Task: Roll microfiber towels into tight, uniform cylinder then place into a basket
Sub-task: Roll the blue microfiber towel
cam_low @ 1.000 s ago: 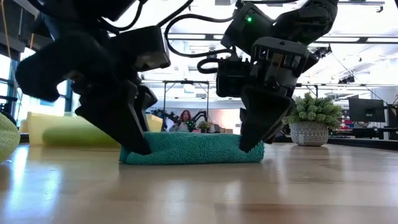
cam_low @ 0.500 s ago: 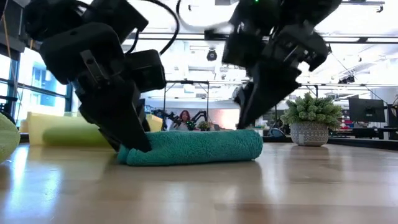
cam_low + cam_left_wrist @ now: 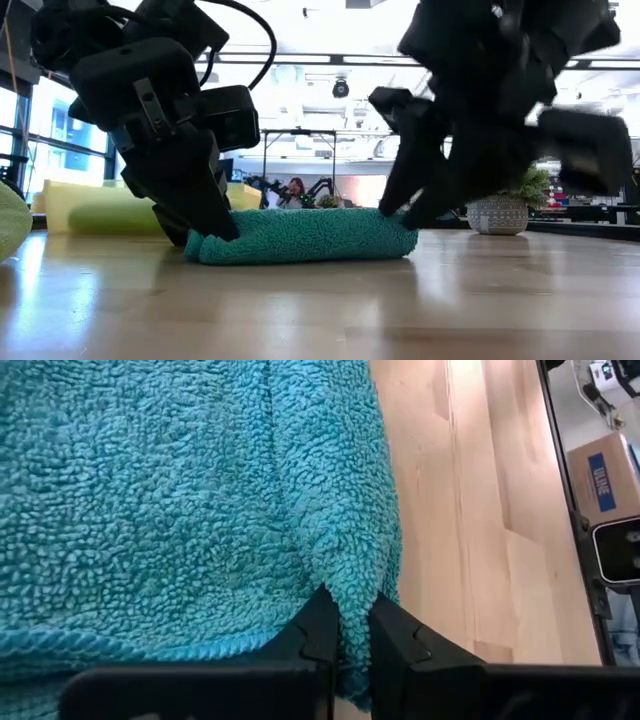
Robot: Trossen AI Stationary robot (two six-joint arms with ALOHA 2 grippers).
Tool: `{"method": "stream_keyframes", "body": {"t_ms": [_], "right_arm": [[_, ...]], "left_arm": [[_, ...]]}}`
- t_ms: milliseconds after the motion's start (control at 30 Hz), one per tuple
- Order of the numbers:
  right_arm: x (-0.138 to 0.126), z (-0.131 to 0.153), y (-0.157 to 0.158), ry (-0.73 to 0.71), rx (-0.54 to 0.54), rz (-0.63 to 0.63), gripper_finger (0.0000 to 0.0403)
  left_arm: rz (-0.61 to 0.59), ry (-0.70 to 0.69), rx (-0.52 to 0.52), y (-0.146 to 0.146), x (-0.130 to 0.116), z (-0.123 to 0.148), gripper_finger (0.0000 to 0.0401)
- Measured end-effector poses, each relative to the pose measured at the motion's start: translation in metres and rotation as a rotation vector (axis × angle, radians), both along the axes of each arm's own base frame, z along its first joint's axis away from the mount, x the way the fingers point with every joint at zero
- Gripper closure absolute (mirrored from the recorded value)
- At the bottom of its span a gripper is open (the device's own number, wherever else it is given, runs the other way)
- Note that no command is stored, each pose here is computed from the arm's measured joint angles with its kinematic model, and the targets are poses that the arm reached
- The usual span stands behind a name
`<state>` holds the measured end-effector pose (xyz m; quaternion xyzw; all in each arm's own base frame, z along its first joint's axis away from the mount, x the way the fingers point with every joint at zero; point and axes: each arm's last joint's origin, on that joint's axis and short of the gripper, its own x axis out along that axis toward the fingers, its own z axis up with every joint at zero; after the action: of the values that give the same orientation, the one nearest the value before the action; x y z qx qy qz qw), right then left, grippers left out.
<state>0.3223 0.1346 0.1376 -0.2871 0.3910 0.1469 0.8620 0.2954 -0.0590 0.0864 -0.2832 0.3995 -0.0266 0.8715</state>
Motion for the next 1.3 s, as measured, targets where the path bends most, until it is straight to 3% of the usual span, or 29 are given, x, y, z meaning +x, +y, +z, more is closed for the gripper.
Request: {"method": "stream_keyframes", "body": {"t_ms": [133,233,467,833,1300], "right_arm": [[0.001,-0.009,-0.001,-0.025,-0.097,-0.094,0.0300],[0.003,-0.013,-0.003,-0.018,-0.113,-0.104,0.0300],[0.006,-0.015,-0.006,-0.023,-0.089,-0.105,0.0293],[0.014,-0.013,-0.018,-0.036,0.016,-0.146,0.0221],[0.024,-0.026,-0.044,0.026,0.103,-0.187,0.0282]], "left_arm": [[0.007,-0.002,-0.002,0.000,0.000,0.000,0.0385],[0.015,-0.012,-0.008,0.000,0.001,0.001,0.0385],[0.014,-0.014,-0.009,0.000,0.001,0.000,0.0384],[0.009,-0.014,-0.008,0.000,0.001,0.000,0.0384],[-0.030,-0.038,0.023,0.000,0.000,0.002,0.0368]]}}
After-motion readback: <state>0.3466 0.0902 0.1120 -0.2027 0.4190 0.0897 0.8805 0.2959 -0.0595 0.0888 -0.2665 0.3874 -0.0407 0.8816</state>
